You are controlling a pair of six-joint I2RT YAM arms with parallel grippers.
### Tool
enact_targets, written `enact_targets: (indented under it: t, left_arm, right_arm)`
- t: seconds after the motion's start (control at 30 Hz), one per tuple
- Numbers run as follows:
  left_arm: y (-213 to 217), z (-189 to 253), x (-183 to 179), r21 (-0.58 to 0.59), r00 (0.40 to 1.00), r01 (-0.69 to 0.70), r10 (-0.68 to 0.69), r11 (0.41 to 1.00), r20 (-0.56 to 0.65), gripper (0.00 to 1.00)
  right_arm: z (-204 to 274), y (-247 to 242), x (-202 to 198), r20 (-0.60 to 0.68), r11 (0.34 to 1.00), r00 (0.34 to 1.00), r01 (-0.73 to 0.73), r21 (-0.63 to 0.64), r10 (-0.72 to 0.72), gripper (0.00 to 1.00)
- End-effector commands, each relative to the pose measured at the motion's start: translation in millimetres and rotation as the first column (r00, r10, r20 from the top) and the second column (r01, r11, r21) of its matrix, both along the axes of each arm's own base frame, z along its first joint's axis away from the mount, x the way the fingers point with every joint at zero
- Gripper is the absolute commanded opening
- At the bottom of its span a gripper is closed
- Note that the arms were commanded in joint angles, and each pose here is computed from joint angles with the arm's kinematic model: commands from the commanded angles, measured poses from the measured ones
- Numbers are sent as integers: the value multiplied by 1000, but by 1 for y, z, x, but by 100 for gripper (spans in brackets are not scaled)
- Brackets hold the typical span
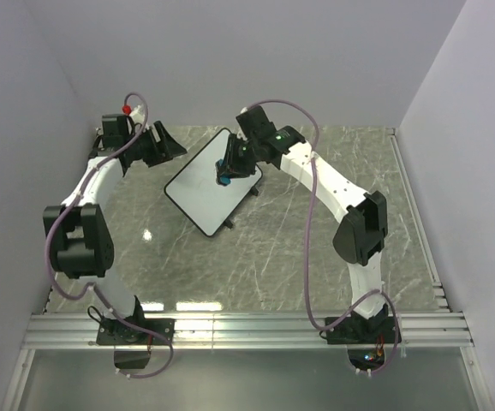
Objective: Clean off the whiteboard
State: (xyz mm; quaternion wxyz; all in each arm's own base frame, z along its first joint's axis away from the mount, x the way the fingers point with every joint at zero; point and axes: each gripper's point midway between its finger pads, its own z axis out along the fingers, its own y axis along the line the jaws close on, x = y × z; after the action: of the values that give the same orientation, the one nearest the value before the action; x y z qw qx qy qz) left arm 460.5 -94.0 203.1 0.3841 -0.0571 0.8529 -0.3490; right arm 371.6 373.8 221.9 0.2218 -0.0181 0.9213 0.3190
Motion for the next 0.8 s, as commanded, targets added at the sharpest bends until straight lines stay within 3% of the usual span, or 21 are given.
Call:
enact_targets:
  t: [0.0, 0.17, 0.3, 0.43, 0.7, 0.77]
  left_arm:
    - [-31, 30, 1, -109, 966, 237, -222, 965, 130, 71]
    - [-44, 21, 6, -195, 950, 308, -288, 931, 123, 63]
    - [-55, 18, 7, -187, 941, 333, -314, 924, 124, 56]
    - [-59, 4, 15, -184, 943, 332, -320, 925, 90, 42]
    - [-63, -20, 22, -134, 955, 295, -295, 946, 24, 34]
    - [-61, -30, 22, -126, 960, 275, -278, 953, -6, 25]
  right_arm:
    - [18, 2, 2, -4, 999, 1000, 23, 33, -23, 0]
    - [3, 12, 13, -32, 998, 998, 53, 36, -52, 0]
    - [2, 16, 24, -33, 995, 996, 89, 50, -88, 0]
    - [-7, 19, 31, -41, 992, 992, 117, 49, -115, 0]
    - [-14, 30, 49, -41, 980, 984, 177, 91, -174, 0]
    - [-18, 36, 53, -46, 977, 983, 184, 111, -180, 0]
